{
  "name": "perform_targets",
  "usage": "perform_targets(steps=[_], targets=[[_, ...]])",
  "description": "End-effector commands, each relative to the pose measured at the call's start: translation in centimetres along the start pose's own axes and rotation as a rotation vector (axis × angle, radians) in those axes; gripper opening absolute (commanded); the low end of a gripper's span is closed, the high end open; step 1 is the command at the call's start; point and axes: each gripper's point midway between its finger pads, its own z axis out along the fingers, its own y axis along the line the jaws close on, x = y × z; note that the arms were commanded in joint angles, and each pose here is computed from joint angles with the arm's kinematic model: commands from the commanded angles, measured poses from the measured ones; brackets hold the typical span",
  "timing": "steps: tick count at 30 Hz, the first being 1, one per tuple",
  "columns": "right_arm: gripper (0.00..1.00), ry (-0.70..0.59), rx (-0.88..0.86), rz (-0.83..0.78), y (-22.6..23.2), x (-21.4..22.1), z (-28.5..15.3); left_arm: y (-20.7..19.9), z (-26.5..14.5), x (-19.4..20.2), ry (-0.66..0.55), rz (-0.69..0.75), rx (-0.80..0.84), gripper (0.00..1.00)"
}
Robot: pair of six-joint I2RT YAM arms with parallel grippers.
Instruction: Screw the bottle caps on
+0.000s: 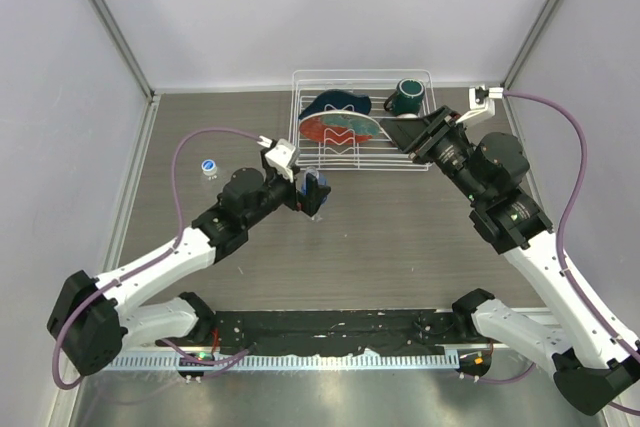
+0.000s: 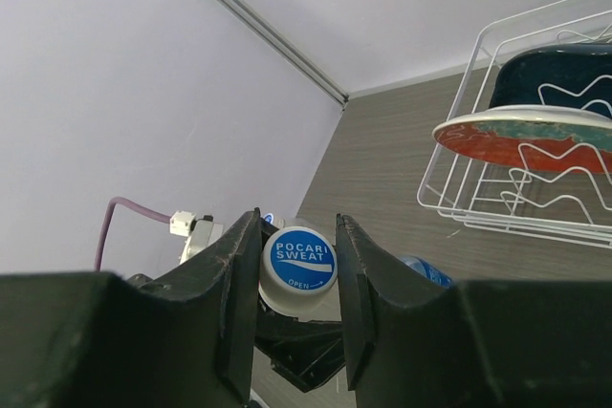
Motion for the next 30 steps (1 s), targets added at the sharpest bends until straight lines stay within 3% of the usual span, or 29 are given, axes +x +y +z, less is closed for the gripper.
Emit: perform_targets(steps=[1, 5, 11, 15, 19, 24, 25, 26, 28, 30], targets=[[0.07, -0.06, -0.026, -0.037, 1.0, -1.7, -0.5, 0.3, 0.9, -1.0, -0.068, -0.021, -0.005, 1.0], [0.07, -0.057, -0.015, -0.042, 0.5, -1.4, -0.5, 0.7, 1.7, 0.3, -0.043, -0.017, -0.009, 0.96], [0.07, -0.06, -0.004, -0.046, 0.0, -1.1, -0.8, 0.8, 3.3, 0.8, -0.018, 0.01, 0.015, 0.82], [0.06, -0.055, -0.004, -0.046, -0.2, -0.9, -0.9, 0.6, 4.1, 1.4, 0.004, 0.062, 0.041, 0.64], [0.06, -0.045, -0.005, -0.04, -0.3, -0.5, -1.0, 0.0, 4.3, 1.6, 0.015, 0.136, 0.09, 0.52], [0.06, -0.034, -0.024, -0.033, 0.1, -0.4, -1.2, -1.1, 3.5, 2.6, 0.147, 0.303, 0.158, 0.4], [0.06, -0.035, -0.027, -0.032, 0.2, -0.4, -1.2, -2.0, 2.8, 4.3, 0.237, 0.326, 0.189, 0.38], [0.06, -0.037, -0.029, -0.032, 0.4, -0.7, -1.2, -2.8, 2.8, 3.1, 0.243, 0.364, 0.205, 0.37], [0.06, -0.041, -0.027, -0.031, 0.5, -0.9, -1.2, -4.1, 1.6, 5.6, 0.386, 0.435, 0.268, 0.31], [0.05, -0.044, -0.024, -0.029, 0.6, -1.0, -1.3, -5.0, 1.7, 5.8, 0.446, 0.474, 0.284, 0.27]])
